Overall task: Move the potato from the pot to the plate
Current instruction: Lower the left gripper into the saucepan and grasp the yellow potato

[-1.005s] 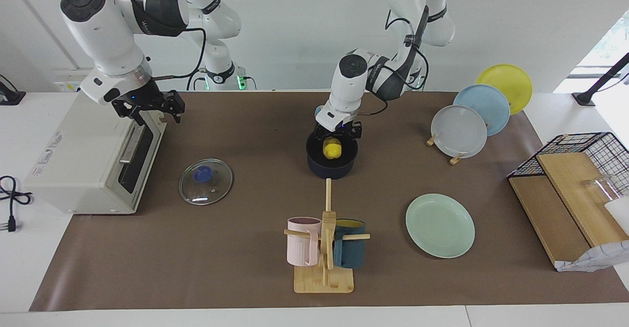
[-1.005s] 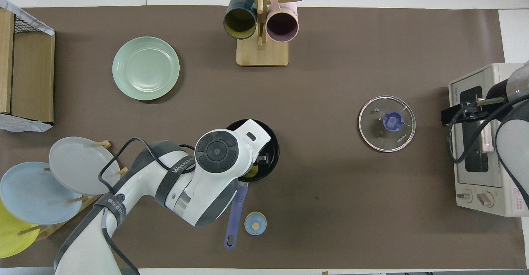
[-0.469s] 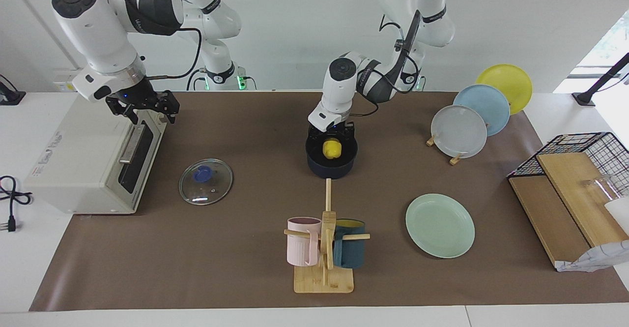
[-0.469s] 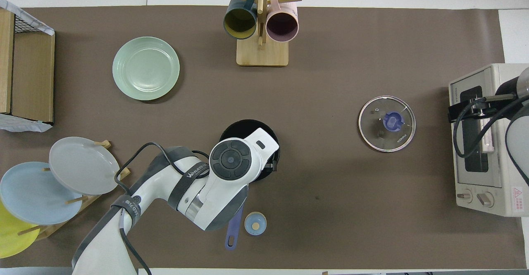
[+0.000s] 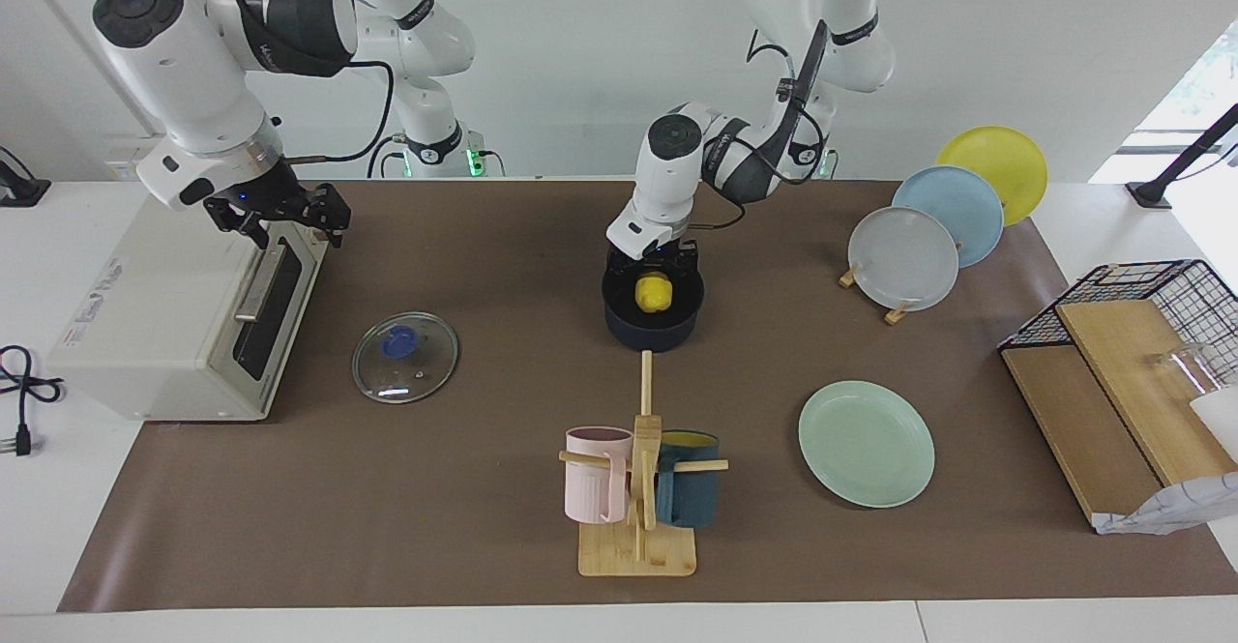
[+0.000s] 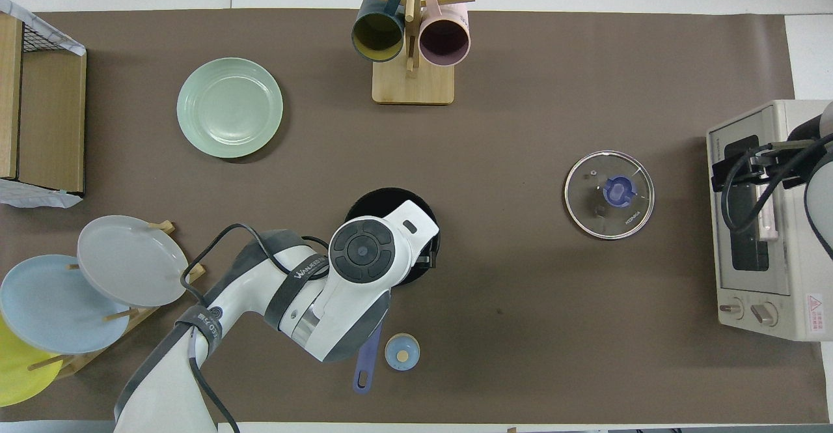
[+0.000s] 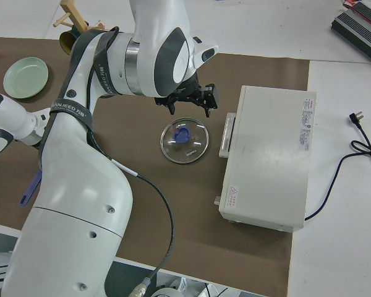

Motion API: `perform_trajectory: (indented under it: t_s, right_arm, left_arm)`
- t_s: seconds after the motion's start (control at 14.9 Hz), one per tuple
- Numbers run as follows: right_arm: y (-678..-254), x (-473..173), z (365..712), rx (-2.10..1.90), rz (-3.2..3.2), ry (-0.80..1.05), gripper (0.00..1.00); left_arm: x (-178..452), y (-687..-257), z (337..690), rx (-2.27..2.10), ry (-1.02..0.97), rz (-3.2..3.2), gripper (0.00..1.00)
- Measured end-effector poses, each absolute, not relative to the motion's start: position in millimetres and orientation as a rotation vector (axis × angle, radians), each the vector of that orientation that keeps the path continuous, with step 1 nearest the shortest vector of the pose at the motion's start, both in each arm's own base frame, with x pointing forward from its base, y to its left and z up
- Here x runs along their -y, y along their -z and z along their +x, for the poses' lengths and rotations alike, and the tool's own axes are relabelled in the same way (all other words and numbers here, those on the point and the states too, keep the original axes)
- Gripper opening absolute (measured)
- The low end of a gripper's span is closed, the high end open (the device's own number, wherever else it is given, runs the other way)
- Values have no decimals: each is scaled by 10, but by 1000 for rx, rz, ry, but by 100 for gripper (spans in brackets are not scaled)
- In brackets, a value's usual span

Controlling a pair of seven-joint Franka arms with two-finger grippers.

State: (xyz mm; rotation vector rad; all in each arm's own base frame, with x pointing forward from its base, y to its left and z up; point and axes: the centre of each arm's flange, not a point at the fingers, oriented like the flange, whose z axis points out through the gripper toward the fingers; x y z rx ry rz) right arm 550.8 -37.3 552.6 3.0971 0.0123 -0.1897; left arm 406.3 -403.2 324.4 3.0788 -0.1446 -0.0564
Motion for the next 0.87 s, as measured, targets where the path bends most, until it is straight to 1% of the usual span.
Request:
perform_trajectory:
  t_s: [0.2, 0.33, 0.4, 0.47, 0.54, 0.6, 0.67, 0.74, 0.87]
  right_arm:
    - [-5541, 372, 5510, -12, 3097, 186, 100]
    - [-5548, 374, 5511, -10, 3097, 183, 100]
    - [-5556, 374, 5510, -10, 3097, 181, 100]
    - [-5577, 374, 5506, -10, 3098, 175, 100]
    - [-5599, 374, 5496, -10, 3098, 170, 100]
    - [-5620, 374, 5485, -9, 3098, 166, 100]
    - [-5635, 375, 5477, -9, 3099, 163, 100]
    - [-5642, 376, 5472, -9, 3099, 163, 100]
    - [-5644, 378, 5468, -8, 3099, 164, 100]
  left_arm:
    - [4042, -3243, 4076, 143, 42, 3071, 100]
    - [4056, -3226, 4085, 143, 30, 3065, 98]
    - [4073, -3204, 4085, 146, 24, 3061, 93]
    - [4080, -3192, 4089, 145, 21, 3059, 93]
    - [4086, -3214, 4096, 142, 17, 3054, 88]
    - [4102, -3246, 4097, 143, 11, 3049, 75]
    - [4101, -3254, 4101, 142, 10, 3049, 65]
    - [4098, -3254, 4104, 141, 10, 3049, 63]
    - [4098, -3255, 4105, 141, 12, 3050, 62]
